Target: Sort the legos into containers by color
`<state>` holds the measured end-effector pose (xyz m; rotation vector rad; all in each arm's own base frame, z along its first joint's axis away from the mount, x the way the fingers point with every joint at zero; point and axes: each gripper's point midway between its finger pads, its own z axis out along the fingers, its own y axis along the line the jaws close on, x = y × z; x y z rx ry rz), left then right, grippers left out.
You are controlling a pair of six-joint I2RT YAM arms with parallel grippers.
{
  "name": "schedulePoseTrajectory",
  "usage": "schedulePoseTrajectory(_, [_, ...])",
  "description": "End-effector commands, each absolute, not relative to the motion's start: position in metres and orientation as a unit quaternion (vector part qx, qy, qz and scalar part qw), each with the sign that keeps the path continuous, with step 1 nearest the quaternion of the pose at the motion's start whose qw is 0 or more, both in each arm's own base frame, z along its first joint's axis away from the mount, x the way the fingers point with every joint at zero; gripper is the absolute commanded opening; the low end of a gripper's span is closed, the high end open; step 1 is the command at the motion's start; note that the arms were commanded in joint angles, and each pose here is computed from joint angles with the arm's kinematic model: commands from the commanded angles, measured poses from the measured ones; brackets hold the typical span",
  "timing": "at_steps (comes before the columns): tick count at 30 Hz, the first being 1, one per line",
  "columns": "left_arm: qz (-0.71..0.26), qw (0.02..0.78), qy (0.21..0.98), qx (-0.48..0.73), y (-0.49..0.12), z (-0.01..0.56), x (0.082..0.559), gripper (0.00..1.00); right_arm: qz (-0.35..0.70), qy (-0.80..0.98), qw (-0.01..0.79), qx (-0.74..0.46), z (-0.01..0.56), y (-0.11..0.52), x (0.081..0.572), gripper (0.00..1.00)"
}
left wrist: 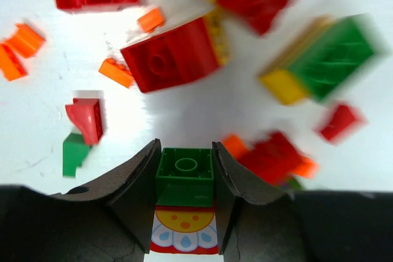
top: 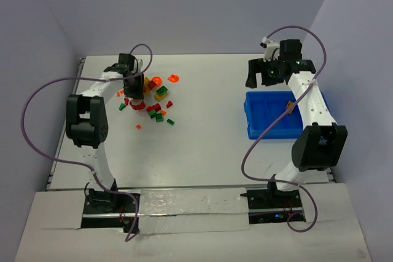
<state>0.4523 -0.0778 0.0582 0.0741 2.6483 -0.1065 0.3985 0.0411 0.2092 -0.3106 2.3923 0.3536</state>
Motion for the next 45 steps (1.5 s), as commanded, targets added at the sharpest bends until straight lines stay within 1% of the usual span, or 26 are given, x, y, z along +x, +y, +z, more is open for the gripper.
schedulePoseTrajectory(1, [-0.135, 0.365, 0.921, -0.003, -0.106, 0.171, 0.462, 0.0, 0.276, 0.844, 0.445, -0.114, 0.285, 0.108, 0.399, 1.0])
schedulePoseTrajectory(2, [-0.151, 0.381, 0.912, -0.02, -0.11, 0.186, 0.458, 0.0, 0.312, 0.826, 0.458, -0.105, 0.294, 0.127, 0.397, 1.0])
schedulePoseTrajectory(4, [-0.154, 0.416, 0.895, -0.048, -0.111, 0.218, 0.454, 0.0, 0.348, 0.805, 0.465, -0.119, 0.306, 0.162, 0.388, 1.0])
schedulePoseTrajectory(6, [-0.155, 0.425, 0.889, -0.079, -0.116, 0.23, 0.45, 0.0, 0.369, 0.797, 0.463, -0.123, 0.315, 0.188, 0.384, 1.0])
schedulePoseTrajectory(7, [-0.148, 0.44, 0.88, -0.1, -0.116, 0.242, 0.447, 0.0, 0.373, 0.795, 0.462, -0.124, 0.318, 0.199, 0.385, 1.0])
schedulePoseTrajectory(9, [-0.146, 0.473, 0.86, -0.122, -0.119, 0.267, 0.434, 0.0, 0.397, 0.793, 0.443, -0.133, 0.324, 0.243, 0.376, 1.0])
schedulePoseTrajectory(11, [-0.151, 0.485, 0.852, -0.13, -0.124, 0.274, 0.43, 0.0, 0.403, 0.792, 0.441, -0.126, 0.328, 0.255, 0.378, 1.0])
schedulePoseTrajectory(12, [-0.16, 0.501, 0.84, -0.133, -0.131, 0.287, 0.425, 0.0, 0.413, 0.787, 0.439, -0.132, 0.333, 0.273, 0.374, 1.0])
schedulePoseTrajectory(14, [-0.168, 0.51, 0.832, -0.136, -0.141, 0.3, 0.415, 0.0, 0.414, 0.788, 0.44, -0.121, 0.335, 0.299, 0.377, 1.0])
schedulePoseTrajectory(17, [-0.188, 0.506, 0.831, -0.136, -0.157, 0.308, 0.407, 0.0, 0.436, 0.779, 0.43, -0.133, 0.341, 0.335, 0.368, 1.0])
schedulePoseTrajectory(21, [-0.212, 0.505, 0.826, -0.132, -0.17, 0.315, 0.399, 0.0, 0.45, 0.78, 0.41, -0.145, 0.335, 0.365, 0.361, 1.0])
schedulePoseTrajectory(31, [-0.256, 0.495, 0.821, -0.122, -0.185, 0.325, 0.391, 0.0, 0.452, 0.789, 0.383, -0.161, 0.311, 0.392, 0.361, 0.99])
schedulePoseTrajectory(35, [-0.263, 0.488, 0.824, -0.119, -0.19, 0.32, 0.389, 0.0, 0.459, 0.789, 0.375, -0.159, 0.308, 0.401, 0.365, 0.94])
schedulePoseTrajectory(40, [-0.268, 0.484, 0.824, -0.121, -0.193, 0.317, 0.39, 0.0, 0.466, 0.785, 0.374, -0.162, 0.31, 0.411, 0.368, 0.83])
schedulePoseTrajectory(42, [-0.268, 0.483, 0.825, -0.122, -0.193, 0.316, 0.39, 0.0, 0.473, 0.783, 0.368, -0.166, 0.308, 0.416, 0.368, 0.74])
schedulePoseTrajectory(43, [-0.268, 0.483, 0.825, -0.123, -0.193, 0.316, 0.391, 0.0, 0.475, 0.784, 0.364, -0.165, 0.306, 0.417, 0.368, 0.67])
schedulePoseTrajectory(45, [-0.265, 0.484, 0.825, -0.125, -0.192, 0.315, 0.392, 0.0, 0.48, 0.784, 0.357, -0.167, 0.303, 0.419, 0.367, 0.5])
